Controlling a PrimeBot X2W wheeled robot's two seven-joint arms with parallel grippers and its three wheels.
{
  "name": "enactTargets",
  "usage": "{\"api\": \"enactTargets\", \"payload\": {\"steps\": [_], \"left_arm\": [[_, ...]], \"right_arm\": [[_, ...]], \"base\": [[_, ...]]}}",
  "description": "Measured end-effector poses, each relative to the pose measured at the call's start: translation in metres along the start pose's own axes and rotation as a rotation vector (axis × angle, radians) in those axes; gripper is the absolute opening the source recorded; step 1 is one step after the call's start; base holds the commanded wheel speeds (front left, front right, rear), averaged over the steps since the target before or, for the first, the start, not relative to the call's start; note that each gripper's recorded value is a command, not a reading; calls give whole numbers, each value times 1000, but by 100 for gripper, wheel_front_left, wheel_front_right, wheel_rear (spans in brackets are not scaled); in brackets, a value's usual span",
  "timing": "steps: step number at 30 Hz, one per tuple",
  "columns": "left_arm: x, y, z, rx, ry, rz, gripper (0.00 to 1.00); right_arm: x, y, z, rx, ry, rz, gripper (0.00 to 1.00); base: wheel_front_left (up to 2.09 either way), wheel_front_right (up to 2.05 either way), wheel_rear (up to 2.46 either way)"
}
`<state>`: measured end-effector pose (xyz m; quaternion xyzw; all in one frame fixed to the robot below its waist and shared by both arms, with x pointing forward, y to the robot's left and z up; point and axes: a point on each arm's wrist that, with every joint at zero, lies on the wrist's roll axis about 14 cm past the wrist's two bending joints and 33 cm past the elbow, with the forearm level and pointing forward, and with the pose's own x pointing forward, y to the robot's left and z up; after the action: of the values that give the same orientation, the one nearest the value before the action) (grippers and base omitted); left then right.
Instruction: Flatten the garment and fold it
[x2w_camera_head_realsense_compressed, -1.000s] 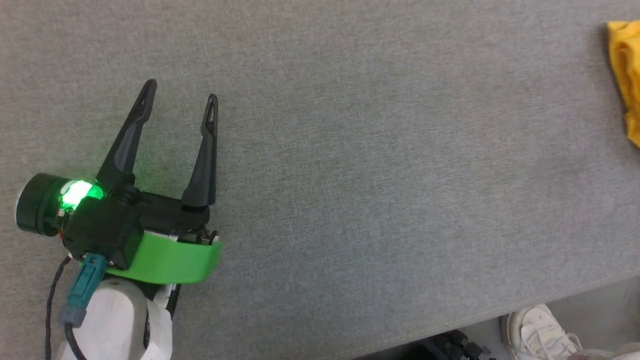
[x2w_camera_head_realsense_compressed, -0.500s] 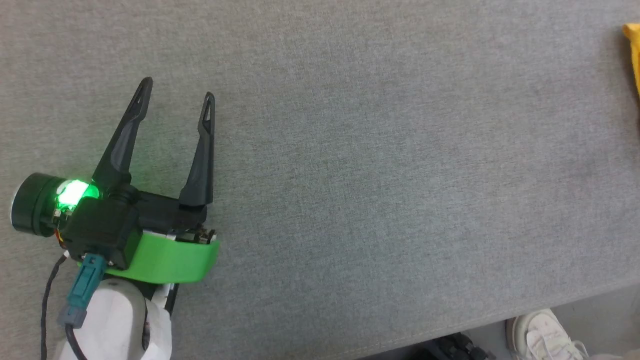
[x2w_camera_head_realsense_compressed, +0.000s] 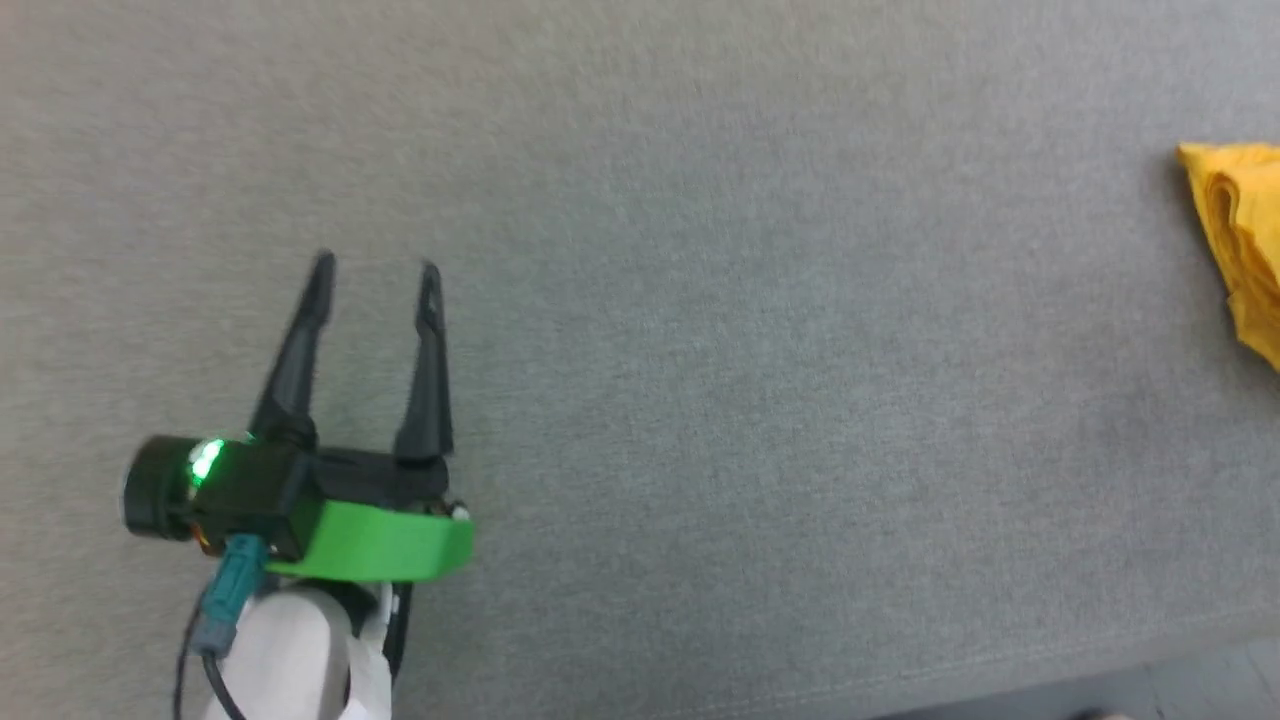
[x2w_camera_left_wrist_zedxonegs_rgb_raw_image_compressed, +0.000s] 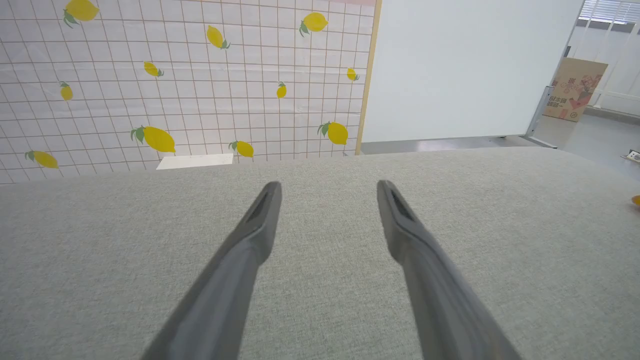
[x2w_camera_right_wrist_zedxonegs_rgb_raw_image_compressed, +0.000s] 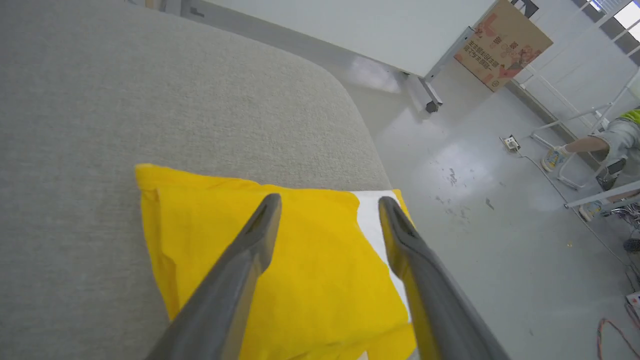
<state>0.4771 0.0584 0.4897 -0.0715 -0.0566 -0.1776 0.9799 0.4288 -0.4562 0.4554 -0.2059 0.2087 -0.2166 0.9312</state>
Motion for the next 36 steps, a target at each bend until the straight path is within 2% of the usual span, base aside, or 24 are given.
{"api": "enactTargets", "payload": {"steps": [6, 13, 20, 27, 30, 36], "left_arm": [[-21, 3, 27, 21, -39, 36, 100], [-45, 13, 61, 69, -103, 117, 100], [-65, 21, 83, 90, -142, 175, 100], [-92, 26, 88, 88, -137, 223, 100], [-111, 32, 81, 77, -106, 263, 100], [-124, 42, 80, 71, -99, 302, 100]], "right_arm": [[-29, 43, 40, 200, -184, 65, 100], [-77, 82, 110, 322, -396, 172, 100], [-124, 113, 146, 372, -513, 277, 100], [-158, 116, 148, 421, -568, 298, 100], [-167, 113, 126, 485, -548, 301, 100], [-167, 110, 105, 509, -528, 280, 100]], "base": [[0, 0, 0], [0, 0, 0], [0, 0, 0], [0, 0, 0], [0, 0, 0], [0, 0, 0]]}}
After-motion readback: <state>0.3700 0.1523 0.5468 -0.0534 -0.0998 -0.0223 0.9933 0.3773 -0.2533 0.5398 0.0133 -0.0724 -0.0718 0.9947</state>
